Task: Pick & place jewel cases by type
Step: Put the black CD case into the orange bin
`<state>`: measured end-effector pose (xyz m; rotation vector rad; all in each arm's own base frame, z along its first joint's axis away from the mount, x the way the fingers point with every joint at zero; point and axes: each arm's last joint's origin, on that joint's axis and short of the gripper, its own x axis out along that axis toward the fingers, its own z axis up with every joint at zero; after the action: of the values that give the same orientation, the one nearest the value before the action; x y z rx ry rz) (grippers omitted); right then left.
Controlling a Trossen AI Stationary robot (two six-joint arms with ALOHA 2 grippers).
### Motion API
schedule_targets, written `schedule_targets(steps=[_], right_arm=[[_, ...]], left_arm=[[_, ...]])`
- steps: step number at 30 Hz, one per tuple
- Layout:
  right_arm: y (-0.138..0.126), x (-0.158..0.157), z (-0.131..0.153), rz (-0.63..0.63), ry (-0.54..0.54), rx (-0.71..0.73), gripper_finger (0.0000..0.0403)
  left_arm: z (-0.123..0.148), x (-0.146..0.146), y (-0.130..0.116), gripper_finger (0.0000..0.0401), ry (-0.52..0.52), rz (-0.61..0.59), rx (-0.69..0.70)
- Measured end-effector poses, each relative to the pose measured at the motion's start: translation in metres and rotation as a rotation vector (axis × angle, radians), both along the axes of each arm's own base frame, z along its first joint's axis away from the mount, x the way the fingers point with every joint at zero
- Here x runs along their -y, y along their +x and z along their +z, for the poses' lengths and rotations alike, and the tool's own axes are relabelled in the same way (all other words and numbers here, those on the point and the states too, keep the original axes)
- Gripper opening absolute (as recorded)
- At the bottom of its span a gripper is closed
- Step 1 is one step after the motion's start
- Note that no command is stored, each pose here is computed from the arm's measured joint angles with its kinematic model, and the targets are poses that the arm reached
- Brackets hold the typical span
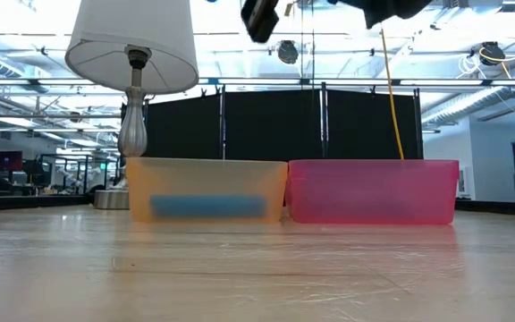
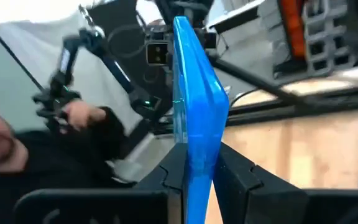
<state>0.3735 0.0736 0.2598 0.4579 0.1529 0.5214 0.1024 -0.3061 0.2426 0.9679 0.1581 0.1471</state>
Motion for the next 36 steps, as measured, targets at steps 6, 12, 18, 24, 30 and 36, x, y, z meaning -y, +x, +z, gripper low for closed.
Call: schedule_targets(steps=[6,12,18,24,30,36], right_arm=[[-0.02,0.015,0.02,-0.183,-0.233,-0.034,0.0042],[-0.045,0.038,0.041,-0.361,-0.347,-0.153,0.0042],[-0.043,0.046,0.055,-0.377,-0.544,-0.235,0.0042],[-0.038,0.058,0.064,-0.388,-0.593,-0.177,0.0042],[-0.037,0.062,0.062,-0.383,-0.589,-0.185,0.0043],[-0.032,0.059,0.054,-0.363,-0.593,-0.21,0.0044]], left_arm=[[-0.007,-0.01,0.015,0.0111,-0.335,-0.022,-0.271],[-0.042,-0.03,0.033,0.005,-0.37,0.061,-0.327],[-0.079,-0.044,0.05,0.0008,-0.411,-0.003,-0.388],[-0.086,-0.05,0.079,0.0005,-0.479,-0.431,-0.585],[-0.05,-0.09,0.092,0.0004,-0.548,-0.723,-0.58],[-0.002,-0.149,0.05,0.0003,-0.622,-0.773,-0.312]])
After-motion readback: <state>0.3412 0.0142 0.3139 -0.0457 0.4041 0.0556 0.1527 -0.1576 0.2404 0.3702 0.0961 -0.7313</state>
